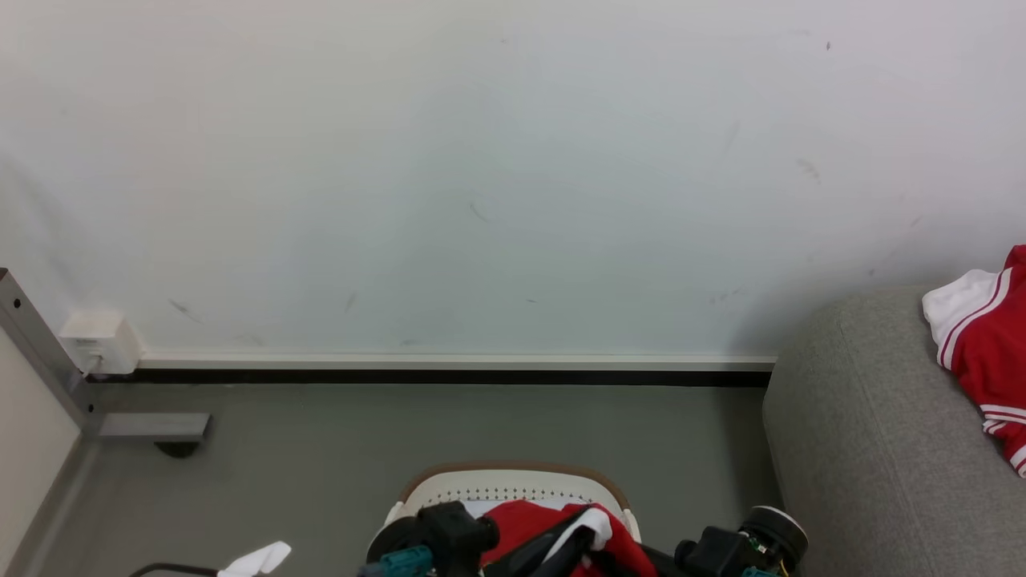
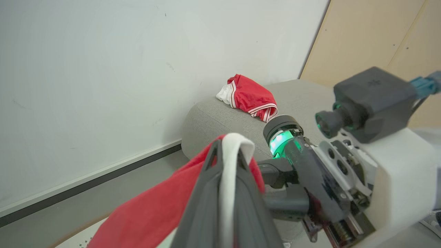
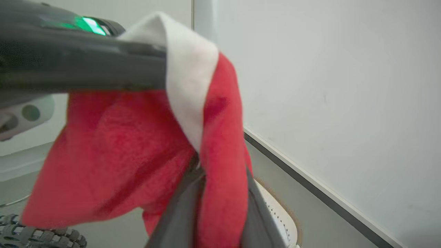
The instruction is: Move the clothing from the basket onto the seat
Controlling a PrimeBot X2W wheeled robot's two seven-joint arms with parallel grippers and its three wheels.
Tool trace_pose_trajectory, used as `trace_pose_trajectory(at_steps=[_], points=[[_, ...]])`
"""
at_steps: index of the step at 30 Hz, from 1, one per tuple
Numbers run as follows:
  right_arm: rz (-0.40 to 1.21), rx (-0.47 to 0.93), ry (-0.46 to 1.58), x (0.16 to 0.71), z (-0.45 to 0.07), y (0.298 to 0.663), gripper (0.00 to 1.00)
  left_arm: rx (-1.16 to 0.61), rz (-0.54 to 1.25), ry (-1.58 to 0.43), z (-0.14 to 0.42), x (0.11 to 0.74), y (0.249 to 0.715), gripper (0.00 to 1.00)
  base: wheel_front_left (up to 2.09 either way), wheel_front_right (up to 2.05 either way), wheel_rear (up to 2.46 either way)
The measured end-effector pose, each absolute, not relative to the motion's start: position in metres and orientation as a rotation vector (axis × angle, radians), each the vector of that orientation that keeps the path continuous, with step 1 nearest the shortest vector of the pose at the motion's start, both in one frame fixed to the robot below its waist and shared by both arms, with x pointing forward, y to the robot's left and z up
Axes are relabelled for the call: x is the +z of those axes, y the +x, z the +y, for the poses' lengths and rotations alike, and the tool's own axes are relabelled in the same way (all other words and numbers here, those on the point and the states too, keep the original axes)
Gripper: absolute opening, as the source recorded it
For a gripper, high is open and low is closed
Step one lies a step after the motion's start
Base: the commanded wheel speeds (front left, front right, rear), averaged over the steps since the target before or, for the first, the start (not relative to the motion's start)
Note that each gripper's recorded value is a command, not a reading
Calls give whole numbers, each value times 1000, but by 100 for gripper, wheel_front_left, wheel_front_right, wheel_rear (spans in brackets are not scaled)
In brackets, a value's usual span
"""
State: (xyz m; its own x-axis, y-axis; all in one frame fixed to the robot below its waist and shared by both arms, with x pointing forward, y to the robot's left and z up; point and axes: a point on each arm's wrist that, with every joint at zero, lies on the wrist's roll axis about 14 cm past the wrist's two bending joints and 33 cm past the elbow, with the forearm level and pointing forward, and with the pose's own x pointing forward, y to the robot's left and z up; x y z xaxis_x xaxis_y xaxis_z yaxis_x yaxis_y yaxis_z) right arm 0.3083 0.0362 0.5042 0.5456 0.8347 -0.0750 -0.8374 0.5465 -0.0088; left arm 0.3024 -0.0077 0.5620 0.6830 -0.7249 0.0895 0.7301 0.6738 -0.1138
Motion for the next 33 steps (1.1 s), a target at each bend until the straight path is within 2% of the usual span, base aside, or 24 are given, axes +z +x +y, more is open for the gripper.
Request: trace_pose_trajectory(at_steps=[2,3,4,5,6,7,8,16,23,33], points=[[81,986,-37,501,34,309,0,-817,-32,-142,-7,560,303,0,0,0,0],[84,984,-33,501,33,310,0,-815,-29,-141,-6,559,304,5,0,0,0],[82,978,-27,502,32,312,0,-813,-27,-140,-6,558,304,24,0,0,0],[79,971,-22,503,30,314,0,-809,-27,-140,-5,557,305,38,0,0,0],[79,962,-18,503,28,316,0,-807,-27,-140,-5,557,306,63,0,0,0],[78,953,-16,504,25,318,0,-804,-26,-139,-5,556,307,93,0,0,0],[71,943,-12,505,23,320,0,-803,-24,-138,-5,556,307,100,0,0,0],[30,806,-8,515,-17,344,0,-821,-21,-138,-14,552,313,100,0,0,0],[-36,628,-25,532,-75,359,0,-904,-9,-134,-40,548,312,100,0,0,0],[-77,381,-27,542,-156,345,0,-1042,7,-127,-82,544,304,100,0,0,0]])
